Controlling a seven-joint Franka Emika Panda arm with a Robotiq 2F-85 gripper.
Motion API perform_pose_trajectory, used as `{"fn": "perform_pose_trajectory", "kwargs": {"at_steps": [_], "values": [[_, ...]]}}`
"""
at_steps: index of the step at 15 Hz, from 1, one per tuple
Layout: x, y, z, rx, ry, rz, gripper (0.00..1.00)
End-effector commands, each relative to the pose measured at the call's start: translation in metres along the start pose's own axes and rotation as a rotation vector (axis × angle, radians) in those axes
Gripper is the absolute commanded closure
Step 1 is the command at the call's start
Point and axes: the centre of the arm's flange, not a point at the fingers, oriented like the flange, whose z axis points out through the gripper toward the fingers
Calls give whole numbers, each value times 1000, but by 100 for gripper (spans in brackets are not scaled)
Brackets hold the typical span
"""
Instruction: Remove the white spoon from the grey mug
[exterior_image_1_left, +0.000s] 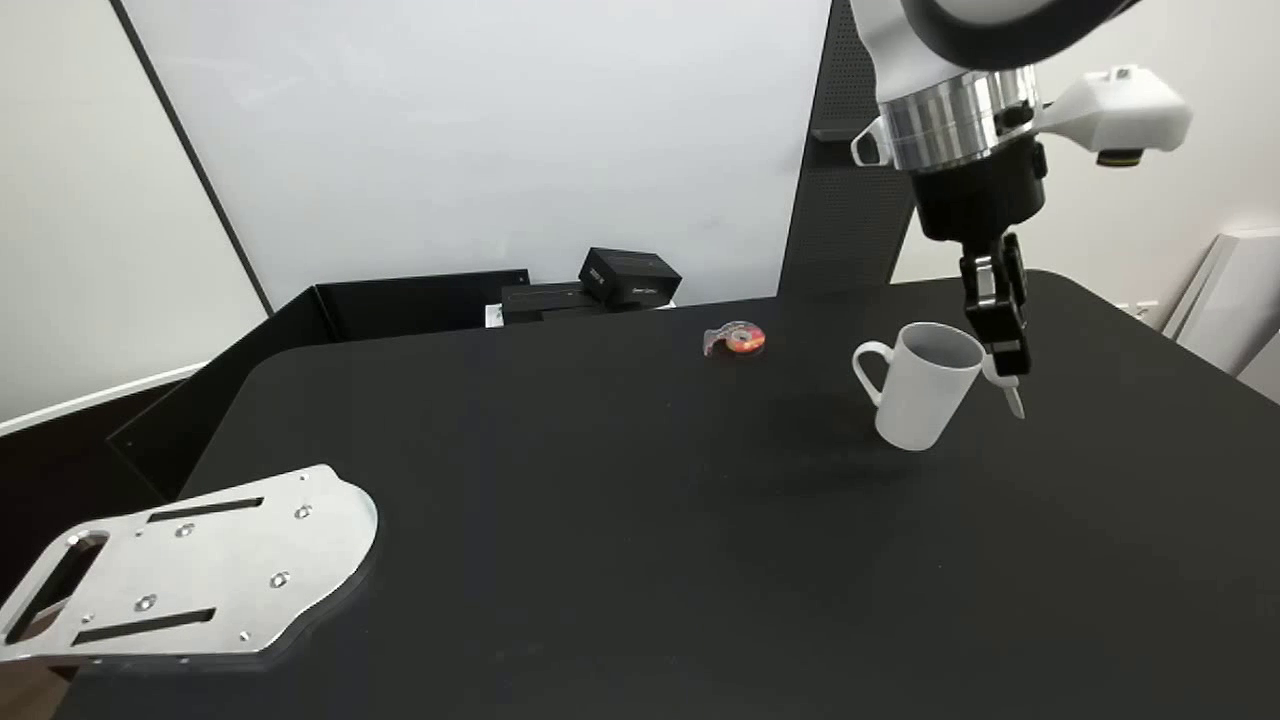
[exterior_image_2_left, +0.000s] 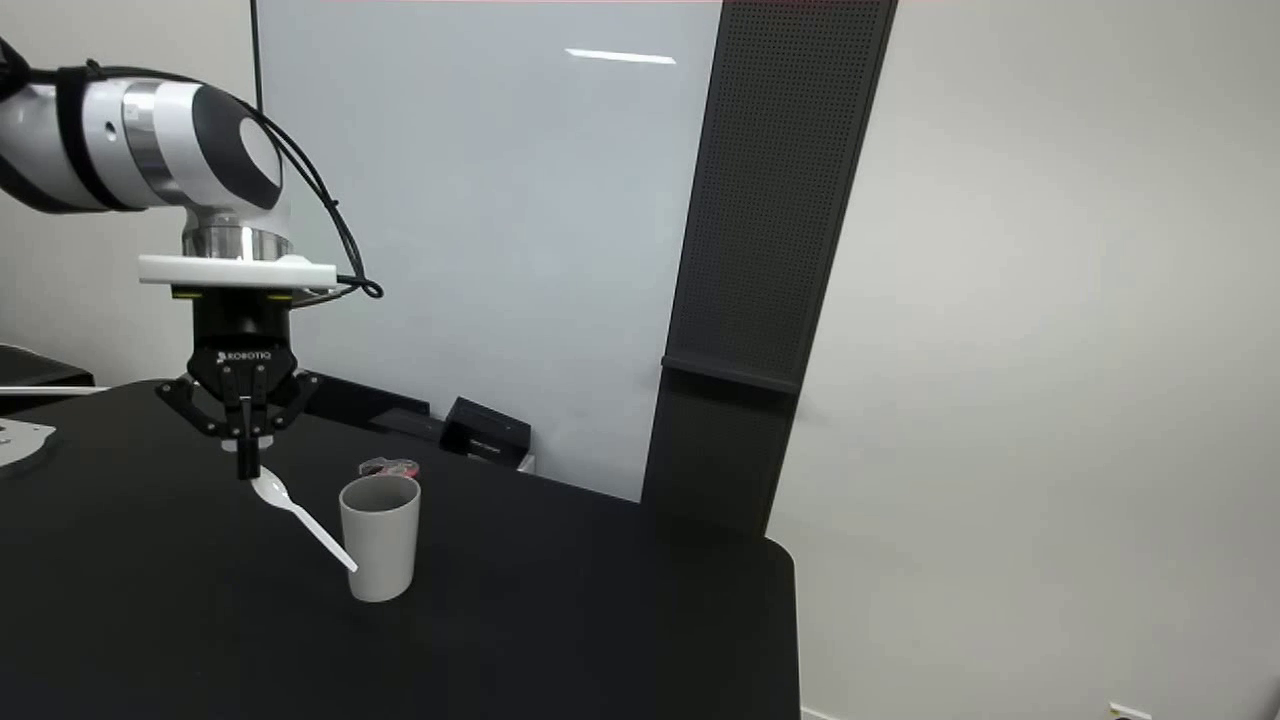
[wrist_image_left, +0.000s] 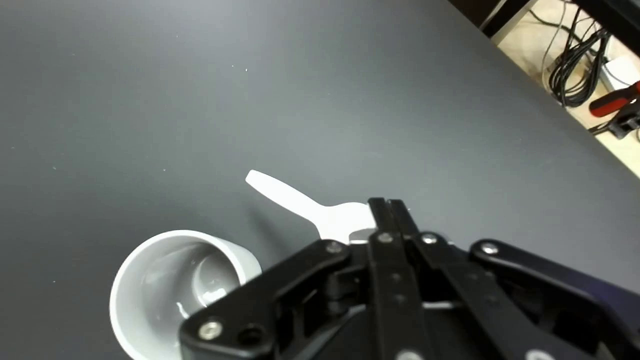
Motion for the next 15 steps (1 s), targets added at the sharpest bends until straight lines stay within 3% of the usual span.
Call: {"fn": "perform_pose_trajectory", "kwargs": {"at_steps": [1, 14, 15], "values": [[15, -1, 24, -48, 19, 105, 99], [61, -10, 103, -27, -37, 152, 99], [62, -10, 104, -27, -37, 154, 89]]}}
